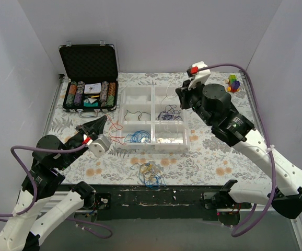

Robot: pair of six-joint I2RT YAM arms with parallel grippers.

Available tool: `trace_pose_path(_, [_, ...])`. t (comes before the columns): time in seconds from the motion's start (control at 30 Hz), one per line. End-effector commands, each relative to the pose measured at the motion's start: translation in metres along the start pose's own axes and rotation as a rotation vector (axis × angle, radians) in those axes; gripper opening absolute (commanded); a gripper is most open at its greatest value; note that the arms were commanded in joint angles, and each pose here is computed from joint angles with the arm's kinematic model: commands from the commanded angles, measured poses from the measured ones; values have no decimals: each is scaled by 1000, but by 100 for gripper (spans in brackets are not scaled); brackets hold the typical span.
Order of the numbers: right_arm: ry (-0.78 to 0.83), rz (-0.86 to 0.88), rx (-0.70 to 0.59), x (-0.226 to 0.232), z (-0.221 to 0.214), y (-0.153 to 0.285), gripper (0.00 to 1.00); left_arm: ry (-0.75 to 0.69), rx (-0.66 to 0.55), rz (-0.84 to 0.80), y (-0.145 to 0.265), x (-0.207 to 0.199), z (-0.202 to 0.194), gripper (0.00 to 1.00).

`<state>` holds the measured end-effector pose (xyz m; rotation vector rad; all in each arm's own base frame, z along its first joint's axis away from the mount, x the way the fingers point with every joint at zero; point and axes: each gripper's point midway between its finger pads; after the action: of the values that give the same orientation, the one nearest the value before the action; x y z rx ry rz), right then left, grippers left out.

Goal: Untangle the cables
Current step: Place the cable in the bin.

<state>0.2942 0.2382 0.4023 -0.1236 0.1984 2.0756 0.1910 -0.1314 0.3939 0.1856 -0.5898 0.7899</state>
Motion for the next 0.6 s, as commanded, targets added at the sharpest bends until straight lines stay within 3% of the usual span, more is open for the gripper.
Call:
trace_pose_path(0.0, [-44,15,-9,5,-11,-1,1,-13,-29,25,7,8,12,0])
trace_pose_path(0.57, [-44,120,286,48,-160,-18,1,-9,-37,27,7,9,15,0])
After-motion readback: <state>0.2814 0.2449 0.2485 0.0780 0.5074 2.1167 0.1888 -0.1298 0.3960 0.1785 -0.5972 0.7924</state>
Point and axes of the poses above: each gripper's point midway between its finger pads, its own y axis back along the fingers, its own x axis along the line the jaws close on, z = x × y, and after that the axes turned 13 degrees about y, right-handed
